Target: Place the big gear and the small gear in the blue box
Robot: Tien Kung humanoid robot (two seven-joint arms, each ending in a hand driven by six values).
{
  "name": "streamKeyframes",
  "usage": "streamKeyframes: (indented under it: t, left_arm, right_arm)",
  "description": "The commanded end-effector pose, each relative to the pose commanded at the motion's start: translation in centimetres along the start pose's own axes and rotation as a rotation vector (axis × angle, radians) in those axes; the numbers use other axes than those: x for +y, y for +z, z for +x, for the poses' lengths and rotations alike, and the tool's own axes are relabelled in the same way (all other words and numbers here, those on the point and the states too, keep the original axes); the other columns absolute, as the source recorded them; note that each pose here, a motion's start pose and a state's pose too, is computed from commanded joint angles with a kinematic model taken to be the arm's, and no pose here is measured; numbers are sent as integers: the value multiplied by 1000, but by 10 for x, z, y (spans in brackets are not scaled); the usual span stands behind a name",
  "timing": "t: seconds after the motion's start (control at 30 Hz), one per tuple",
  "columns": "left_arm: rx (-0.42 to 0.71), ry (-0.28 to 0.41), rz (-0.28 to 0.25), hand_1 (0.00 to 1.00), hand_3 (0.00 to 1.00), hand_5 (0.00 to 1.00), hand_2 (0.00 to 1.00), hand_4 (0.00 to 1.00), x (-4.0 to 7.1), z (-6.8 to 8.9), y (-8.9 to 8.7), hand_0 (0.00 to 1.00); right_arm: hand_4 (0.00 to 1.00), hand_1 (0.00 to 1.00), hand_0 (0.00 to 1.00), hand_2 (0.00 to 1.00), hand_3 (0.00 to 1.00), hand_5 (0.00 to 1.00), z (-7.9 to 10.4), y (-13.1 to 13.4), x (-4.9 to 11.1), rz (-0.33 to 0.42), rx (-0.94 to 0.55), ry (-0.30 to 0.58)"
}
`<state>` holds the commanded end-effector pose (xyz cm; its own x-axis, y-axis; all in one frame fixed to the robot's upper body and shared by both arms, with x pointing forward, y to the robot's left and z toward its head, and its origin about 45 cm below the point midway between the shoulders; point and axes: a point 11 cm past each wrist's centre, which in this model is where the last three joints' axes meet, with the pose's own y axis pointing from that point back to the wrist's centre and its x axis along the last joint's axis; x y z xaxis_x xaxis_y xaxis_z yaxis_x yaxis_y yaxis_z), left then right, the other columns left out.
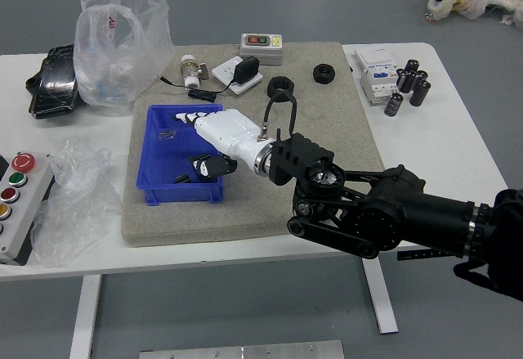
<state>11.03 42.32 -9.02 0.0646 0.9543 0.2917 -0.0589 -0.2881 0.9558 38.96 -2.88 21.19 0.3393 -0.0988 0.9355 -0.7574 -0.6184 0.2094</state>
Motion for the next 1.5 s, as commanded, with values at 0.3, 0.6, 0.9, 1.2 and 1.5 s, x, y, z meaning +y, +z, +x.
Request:
streamKeyframes:
  t: [0.3,0.6,0.9,1.2,1.5]
  left_arm:
    - [1,-2,1,637,804,476,645,702,0,-1,-2,702]
    - [17,1,3,637,804,476,645,702,-1,-1,-6,701]
    - [22,11,-13,637,803,477,645,703,-1,5,-3,701]
    - [16,23,-17,636,803,479,645,703,-1,12,-3,701]
    - [35,23,-20,636,802,483,644,701,-2,12,-8,701]
  right_arm:
    - [578,720,371,833,930,164,24,30,11,-71,-104,88]
    - [578,639,345,743,825,180,56,102,56,-148,-442,339]
    - [583,633,378,722,783,188,51,157,107,-225,-659,469]
    - [582,635,382,724,778,190,35,191,155,-335,-704,540]
    - [588,640,393,727,774,197,21,224,207,-450,-754,627]
